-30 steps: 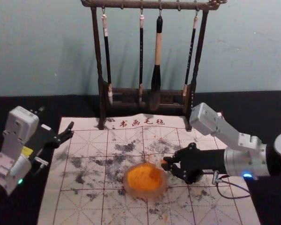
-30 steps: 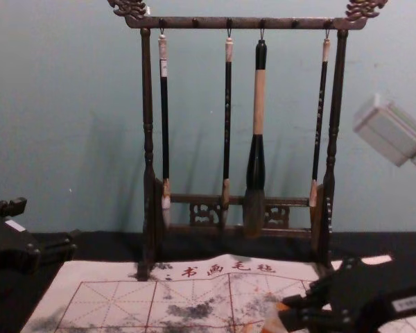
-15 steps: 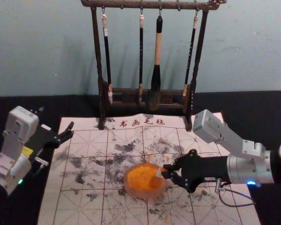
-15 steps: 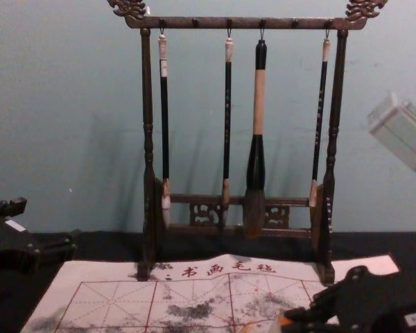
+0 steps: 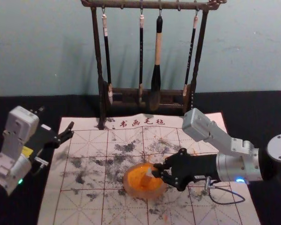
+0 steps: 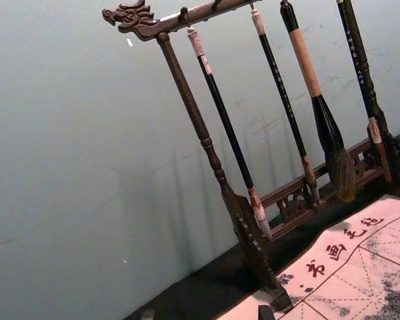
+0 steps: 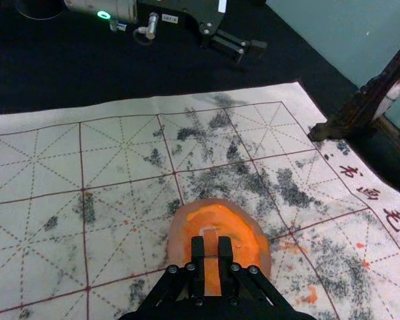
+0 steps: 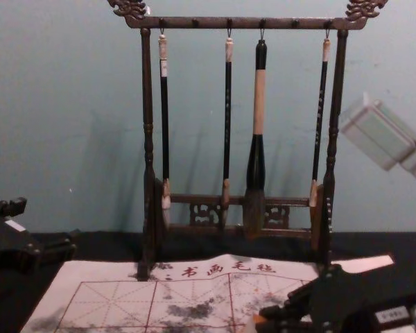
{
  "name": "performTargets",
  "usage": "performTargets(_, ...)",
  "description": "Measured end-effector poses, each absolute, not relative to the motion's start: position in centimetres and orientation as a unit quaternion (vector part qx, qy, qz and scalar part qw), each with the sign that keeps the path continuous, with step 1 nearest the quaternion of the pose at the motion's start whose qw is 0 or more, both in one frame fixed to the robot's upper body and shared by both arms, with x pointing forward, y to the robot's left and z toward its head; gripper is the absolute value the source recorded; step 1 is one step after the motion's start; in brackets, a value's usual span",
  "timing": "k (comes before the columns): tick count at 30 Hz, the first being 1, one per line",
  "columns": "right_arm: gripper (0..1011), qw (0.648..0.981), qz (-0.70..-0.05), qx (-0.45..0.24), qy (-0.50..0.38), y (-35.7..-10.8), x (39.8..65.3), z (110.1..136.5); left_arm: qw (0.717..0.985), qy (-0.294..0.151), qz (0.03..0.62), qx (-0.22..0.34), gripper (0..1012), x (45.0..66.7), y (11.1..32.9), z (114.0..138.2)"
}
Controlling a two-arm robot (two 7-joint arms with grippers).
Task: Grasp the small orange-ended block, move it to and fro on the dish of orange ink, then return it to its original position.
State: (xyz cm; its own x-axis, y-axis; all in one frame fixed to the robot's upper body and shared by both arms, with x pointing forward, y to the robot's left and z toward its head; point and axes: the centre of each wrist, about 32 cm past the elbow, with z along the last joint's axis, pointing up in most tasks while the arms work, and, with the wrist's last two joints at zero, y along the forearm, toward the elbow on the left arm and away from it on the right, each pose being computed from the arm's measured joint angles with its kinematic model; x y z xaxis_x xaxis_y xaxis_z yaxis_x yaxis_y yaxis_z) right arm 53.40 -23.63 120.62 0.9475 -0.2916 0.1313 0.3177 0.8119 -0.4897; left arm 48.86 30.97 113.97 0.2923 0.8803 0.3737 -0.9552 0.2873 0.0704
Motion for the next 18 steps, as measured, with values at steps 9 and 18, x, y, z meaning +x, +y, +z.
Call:
performTargets(9, 95, 0.948, -0.177, -0.264, -0.023, -23.1, 54.2, 120.6, 0.791, -0.132, 0.58, 0.142, 1001, 48.9, 31.0, 114.0)
performTargets(18, 95, 0.941, -0.2, -0.272, -0.021, -23.3, 54.8, 120.6, 0.791, -0.132, 0.58, 0.141, 1001, 48.9, 31.0, 114.0)
